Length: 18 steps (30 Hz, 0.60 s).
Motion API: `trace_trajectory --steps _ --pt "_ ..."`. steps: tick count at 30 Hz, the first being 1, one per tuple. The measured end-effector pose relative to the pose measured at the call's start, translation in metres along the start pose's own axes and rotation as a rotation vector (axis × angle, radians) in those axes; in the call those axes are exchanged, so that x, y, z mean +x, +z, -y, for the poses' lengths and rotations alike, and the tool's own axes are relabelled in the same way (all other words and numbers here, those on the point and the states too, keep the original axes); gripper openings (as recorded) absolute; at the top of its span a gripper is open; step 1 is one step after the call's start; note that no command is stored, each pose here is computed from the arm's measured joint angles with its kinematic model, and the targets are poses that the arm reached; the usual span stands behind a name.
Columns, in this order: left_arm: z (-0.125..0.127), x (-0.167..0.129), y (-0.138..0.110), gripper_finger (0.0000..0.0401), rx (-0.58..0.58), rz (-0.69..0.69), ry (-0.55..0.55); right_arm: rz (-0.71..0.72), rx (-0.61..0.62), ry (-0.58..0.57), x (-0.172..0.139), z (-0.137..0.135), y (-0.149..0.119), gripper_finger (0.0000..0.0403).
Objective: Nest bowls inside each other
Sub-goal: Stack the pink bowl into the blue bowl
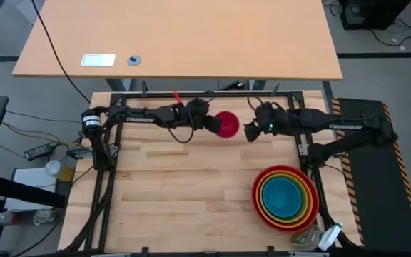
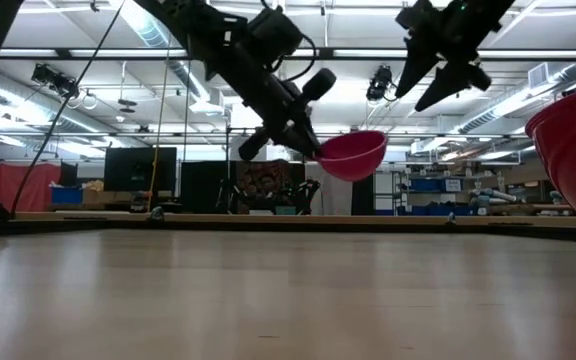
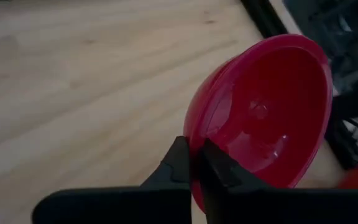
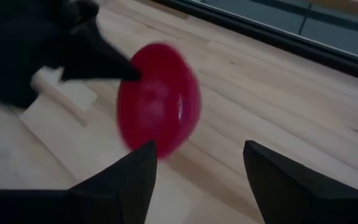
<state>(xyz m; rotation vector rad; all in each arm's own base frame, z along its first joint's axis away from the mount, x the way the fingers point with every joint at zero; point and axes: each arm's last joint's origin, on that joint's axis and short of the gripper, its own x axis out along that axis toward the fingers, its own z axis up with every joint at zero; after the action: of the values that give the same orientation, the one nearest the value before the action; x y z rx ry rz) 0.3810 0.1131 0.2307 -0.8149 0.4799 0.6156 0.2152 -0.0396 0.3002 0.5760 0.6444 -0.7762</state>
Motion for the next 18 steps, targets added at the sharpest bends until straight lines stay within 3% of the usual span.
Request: trace_trajectory --steps 4,8,14,18 --pt "0.016 -0.003 -0.011 0.0008 0.013 -0.009 -0.048 -0.034 0.003 0.04 0.004 0.009 0.01 0.0241" --pt "0.045 -0.013 -0.013 0.0008 0.061 -0.045 -0.177 0.001 0.026 0.071 -0.021 0.016 0.024 0.024" --pt "0.099 -0.025 -0.013 0.0008 0.175 -0.052 -0.301 0.127 0.09 -0.031 -0.064 0.035 0.05 0.0239" --pt "0.135 -0.014 -0.017 0.0008 0.248 -0.109 -0.366 0.195 0.096 -0.04 -0.083 0.042 0.064 0.0239"
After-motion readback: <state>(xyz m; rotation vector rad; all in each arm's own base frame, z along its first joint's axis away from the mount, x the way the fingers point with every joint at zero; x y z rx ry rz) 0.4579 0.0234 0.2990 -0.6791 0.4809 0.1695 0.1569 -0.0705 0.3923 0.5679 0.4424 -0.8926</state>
